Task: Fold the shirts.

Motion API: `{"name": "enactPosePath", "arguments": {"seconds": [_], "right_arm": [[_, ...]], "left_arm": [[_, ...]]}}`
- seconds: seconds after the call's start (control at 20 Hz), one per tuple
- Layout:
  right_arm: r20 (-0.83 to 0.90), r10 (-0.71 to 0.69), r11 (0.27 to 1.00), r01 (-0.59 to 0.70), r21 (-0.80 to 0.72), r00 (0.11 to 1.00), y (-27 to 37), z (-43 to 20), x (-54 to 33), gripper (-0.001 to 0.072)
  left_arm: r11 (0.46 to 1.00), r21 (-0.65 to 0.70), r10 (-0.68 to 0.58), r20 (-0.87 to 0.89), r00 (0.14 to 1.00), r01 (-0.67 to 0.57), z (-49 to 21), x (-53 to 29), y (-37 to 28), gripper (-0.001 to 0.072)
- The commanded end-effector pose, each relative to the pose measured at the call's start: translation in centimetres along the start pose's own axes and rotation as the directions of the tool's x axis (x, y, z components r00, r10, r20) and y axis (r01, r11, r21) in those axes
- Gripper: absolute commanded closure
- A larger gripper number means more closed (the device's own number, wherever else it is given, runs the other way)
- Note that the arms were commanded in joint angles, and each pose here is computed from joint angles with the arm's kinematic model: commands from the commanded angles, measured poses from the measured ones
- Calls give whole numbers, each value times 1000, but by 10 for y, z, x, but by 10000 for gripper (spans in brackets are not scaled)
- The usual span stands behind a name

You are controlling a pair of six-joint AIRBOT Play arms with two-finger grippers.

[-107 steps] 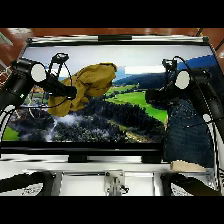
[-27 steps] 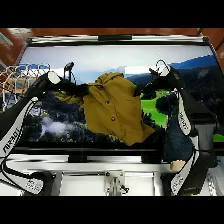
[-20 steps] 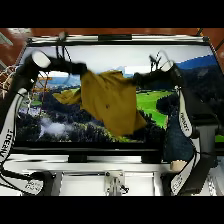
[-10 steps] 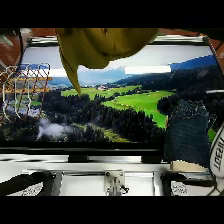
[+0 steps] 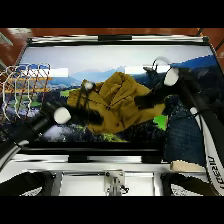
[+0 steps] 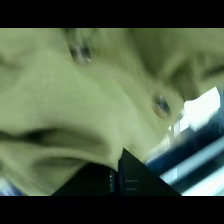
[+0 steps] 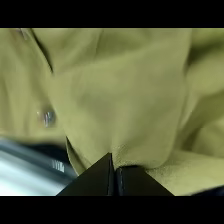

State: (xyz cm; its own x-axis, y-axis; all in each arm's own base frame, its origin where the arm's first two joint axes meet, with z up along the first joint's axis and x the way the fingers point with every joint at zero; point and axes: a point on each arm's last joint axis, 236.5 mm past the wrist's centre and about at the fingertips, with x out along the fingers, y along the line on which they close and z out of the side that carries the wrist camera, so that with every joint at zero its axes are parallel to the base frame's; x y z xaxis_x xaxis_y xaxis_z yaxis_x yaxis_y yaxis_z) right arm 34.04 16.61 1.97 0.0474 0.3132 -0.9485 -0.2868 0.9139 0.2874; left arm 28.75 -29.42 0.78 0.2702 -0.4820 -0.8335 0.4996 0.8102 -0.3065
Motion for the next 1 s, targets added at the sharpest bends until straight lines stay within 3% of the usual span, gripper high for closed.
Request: {"name": "enactPosePath", "arguments": {"seconds": [0.0, 0.05, 0.15, 0.25, 0.45, 0.55, 0.95], "right_arm": [[-195, -40, 998, 49, 43, 980, -12, -59, 22, 295], [-186, -39, 999, 44, 25, 982, -9, -61, 14, 121], [-92, -43, 999, 43, 3, 995, -5, -51, -8, 121], [122, -50, 998, 46, 30, 991, -8, -13, -44, 121], [471, -56, 992, -6, 129, 880, -28, 67, -117, 121], [536, -69, 987, -19, 157, 841, -43, 95, -122, 121], [546, 138, 908, -326, 263, 826, -34, 157, -33, 121]], "left_arm": [[999, 34, 15, -216, 976, -7, -81, 18, -14, 241], [999, 36, 19, -248, 969, -10, -85, 10, -14, -5], [995, 69, 84, -216, 973, -70, -64, -15, 6, -13], [984, 59, 170, -46, 984, -168, -7, -48, 41, -13], [941, -273, 269, 244, 932, -200, 93, -97, 138, -13], [908, -400, 247, 264, 932, -127, 111, -87, 171, -13], [851, -525, 122, 143, 982, -29, 131, 46, 215, -13]]}}
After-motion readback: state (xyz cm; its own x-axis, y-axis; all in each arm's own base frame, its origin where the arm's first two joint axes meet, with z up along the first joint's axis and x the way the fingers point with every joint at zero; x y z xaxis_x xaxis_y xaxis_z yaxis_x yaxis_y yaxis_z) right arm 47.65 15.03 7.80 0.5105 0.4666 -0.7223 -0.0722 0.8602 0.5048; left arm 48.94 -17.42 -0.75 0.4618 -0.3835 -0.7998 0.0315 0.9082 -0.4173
